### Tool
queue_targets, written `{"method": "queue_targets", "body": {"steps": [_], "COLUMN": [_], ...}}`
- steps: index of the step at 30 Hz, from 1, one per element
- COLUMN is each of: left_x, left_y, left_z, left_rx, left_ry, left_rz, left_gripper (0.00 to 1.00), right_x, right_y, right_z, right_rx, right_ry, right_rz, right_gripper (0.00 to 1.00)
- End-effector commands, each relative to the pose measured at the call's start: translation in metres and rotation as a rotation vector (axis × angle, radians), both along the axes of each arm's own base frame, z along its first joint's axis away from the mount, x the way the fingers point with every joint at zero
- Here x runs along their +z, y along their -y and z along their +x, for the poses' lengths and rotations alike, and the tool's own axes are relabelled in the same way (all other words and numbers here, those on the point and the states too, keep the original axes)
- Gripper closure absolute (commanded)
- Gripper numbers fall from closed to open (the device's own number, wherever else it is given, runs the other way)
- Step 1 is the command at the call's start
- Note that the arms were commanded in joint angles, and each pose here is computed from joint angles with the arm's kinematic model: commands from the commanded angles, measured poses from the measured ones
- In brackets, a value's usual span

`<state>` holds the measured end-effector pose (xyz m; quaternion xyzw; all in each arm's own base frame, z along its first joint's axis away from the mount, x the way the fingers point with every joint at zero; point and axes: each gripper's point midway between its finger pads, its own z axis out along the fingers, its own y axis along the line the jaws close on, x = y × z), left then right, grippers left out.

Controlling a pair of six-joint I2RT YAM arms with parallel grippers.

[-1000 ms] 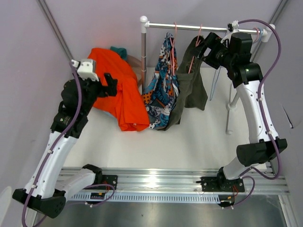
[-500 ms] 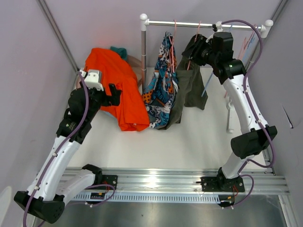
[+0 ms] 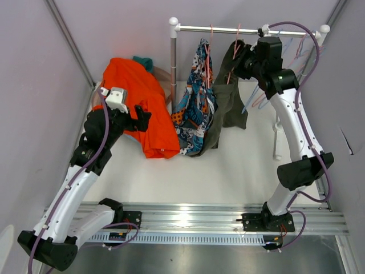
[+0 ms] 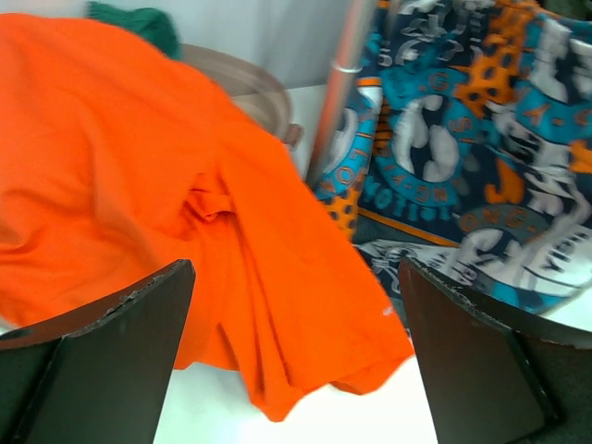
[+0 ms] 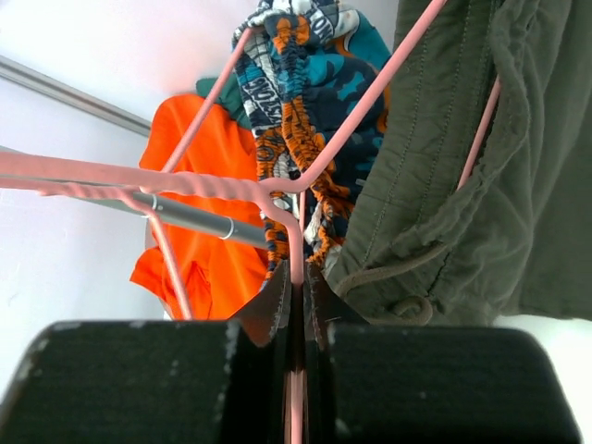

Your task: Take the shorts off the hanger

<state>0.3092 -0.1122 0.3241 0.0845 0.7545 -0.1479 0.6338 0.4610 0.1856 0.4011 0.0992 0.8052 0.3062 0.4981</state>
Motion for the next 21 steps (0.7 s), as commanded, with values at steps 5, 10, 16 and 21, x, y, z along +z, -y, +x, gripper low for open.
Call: {"method": "queue_targets", "body": {"steps": [5, 10, 16, 21], "left_x": [0.072, 0.088, 0.089, 0.09], "left_y": [0.097, 0.165, 0.24, 0.288], "left_z": [-0.053, -0.089, -0.106, -0.116], "left_rx": [-0.479, -0.739, -0.941, -1.026], "left_ry": [0.175, 0.215, 0.224, 0.235], "left_rz": [-0.091, -0.158, -0.195, -0.185], "left_gripper": [0.01, 0.01, 0.01, 0.01], "right_x": [0.112, 0.12, 0.113, 0.114], "right_y": [0.022, 0.028, 0.03, 0.035], "right_z": [-0.035, -0.057, -0.086, -0.104], "right_rx": [-0.047, -0.062, -0.057, -0.057], "right_ry": [0.263, 0.272, 0.269, 0.273], "right_rz": [0.022, 0.047, 0.095, 0.109], "right_gripper": [1.0, 1.0, 1.0, 1.0]}}
